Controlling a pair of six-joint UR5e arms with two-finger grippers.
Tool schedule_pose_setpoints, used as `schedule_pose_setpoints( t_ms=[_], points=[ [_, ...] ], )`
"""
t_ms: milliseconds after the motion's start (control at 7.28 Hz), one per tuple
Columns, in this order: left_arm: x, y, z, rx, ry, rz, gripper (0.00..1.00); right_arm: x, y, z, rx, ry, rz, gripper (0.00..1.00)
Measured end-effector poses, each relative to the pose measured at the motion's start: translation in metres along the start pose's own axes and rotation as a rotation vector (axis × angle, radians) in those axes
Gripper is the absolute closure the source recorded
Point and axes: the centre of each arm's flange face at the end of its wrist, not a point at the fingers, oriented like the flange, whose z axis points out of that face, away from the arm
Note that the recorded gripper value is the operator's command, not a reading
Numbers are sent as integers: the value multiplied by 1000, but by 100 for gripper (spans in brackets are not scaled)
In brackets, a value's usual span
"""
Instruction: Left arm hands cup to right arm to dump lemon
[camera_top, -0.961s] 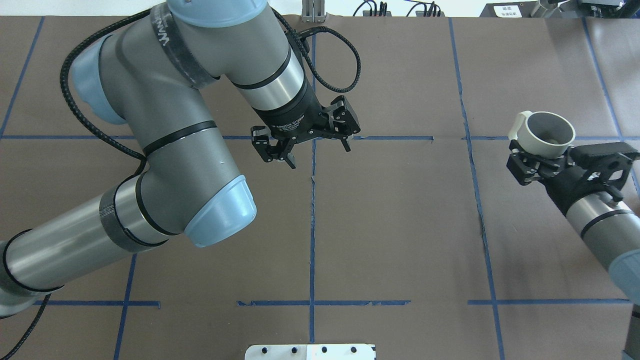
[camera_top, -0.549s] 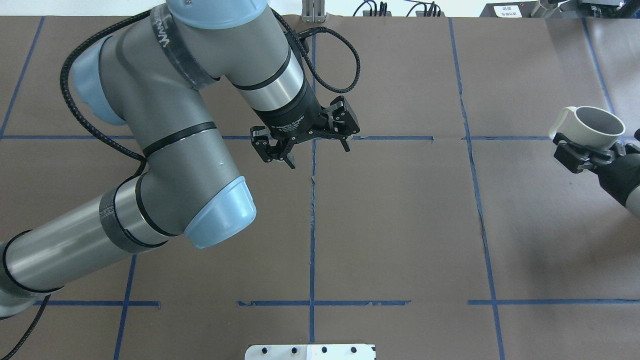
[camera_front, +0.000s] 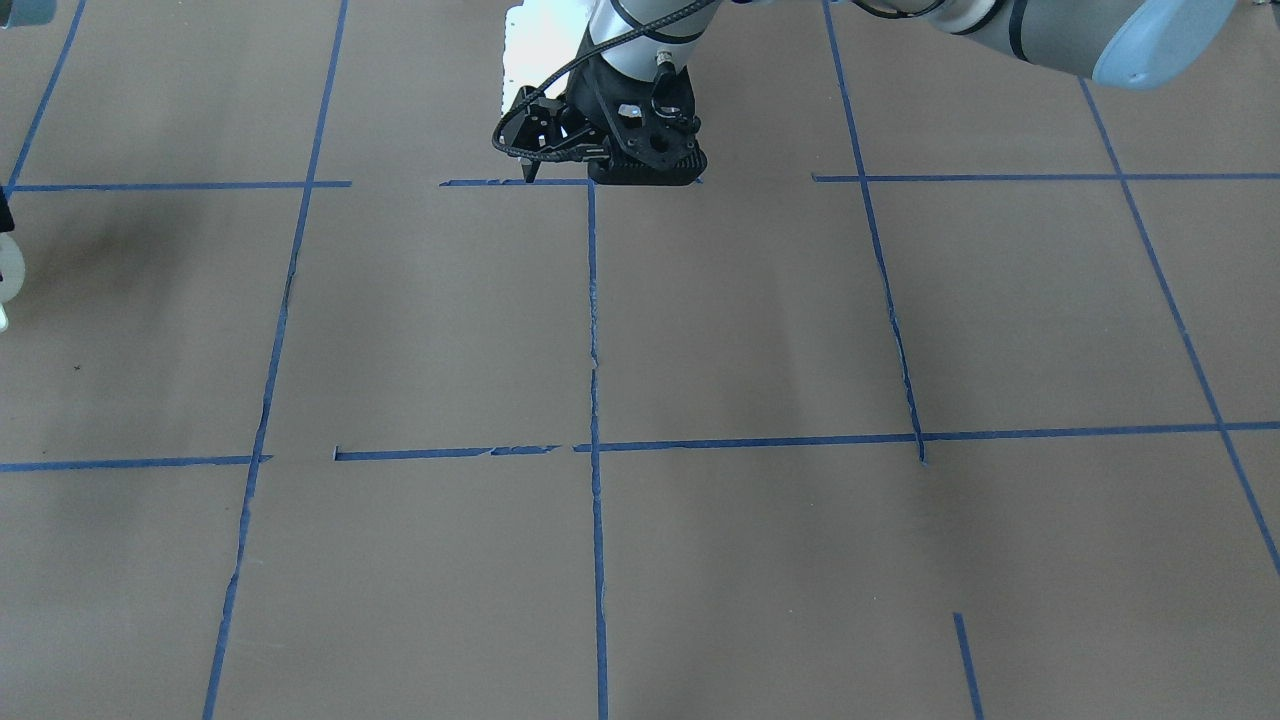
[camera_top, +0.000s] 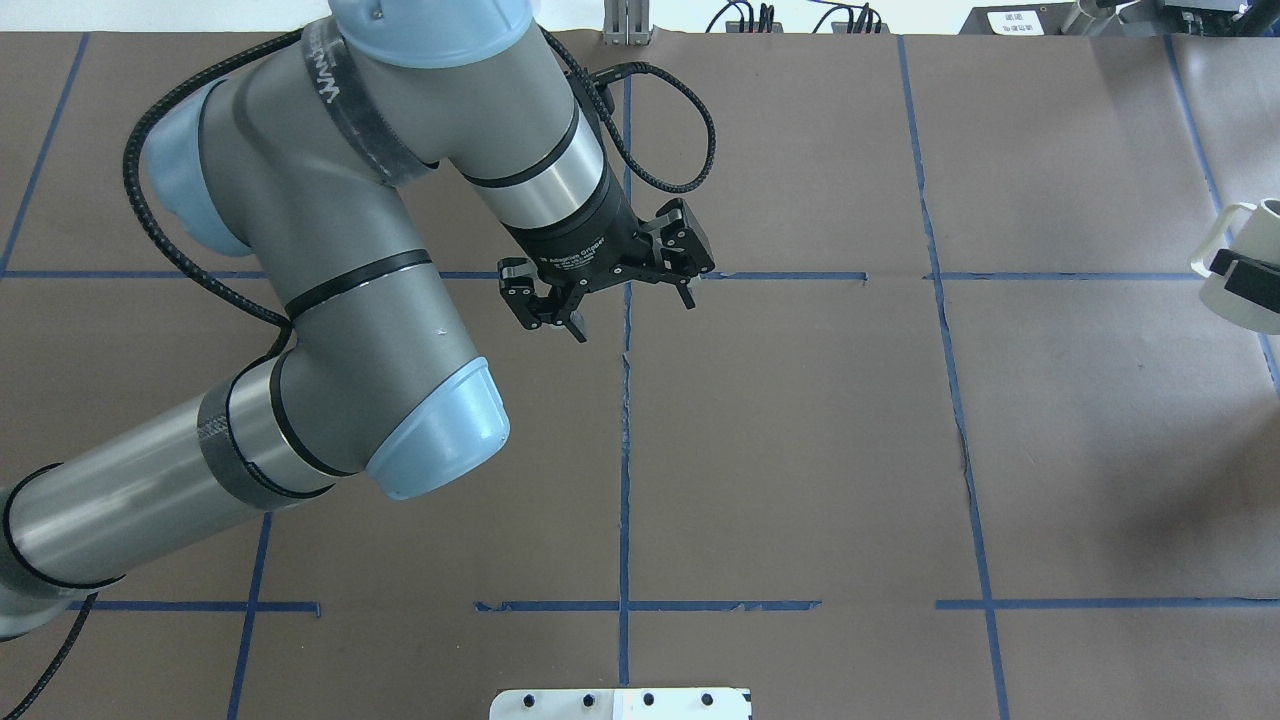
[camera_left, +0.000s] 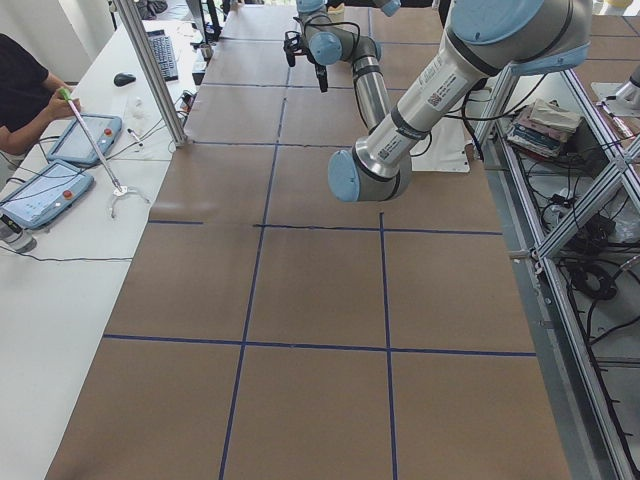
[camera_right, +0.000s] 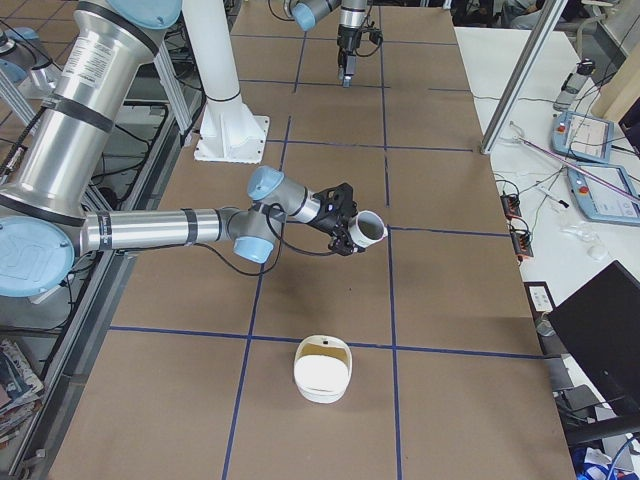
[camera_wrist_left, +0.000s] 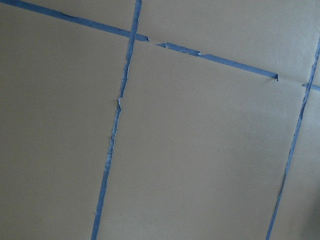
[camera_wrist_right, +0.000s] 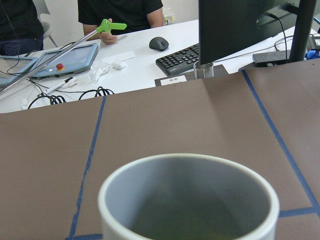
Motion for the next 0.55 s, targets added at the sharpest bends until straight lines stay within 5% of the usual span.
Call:
schedule_pose_setpoints(
  t_ms=[549],
  points=[
    [0, 0, -1, 3, 1, 0, 0, 157, 45, -23, 3, -172, 493, 89]
  ],
)
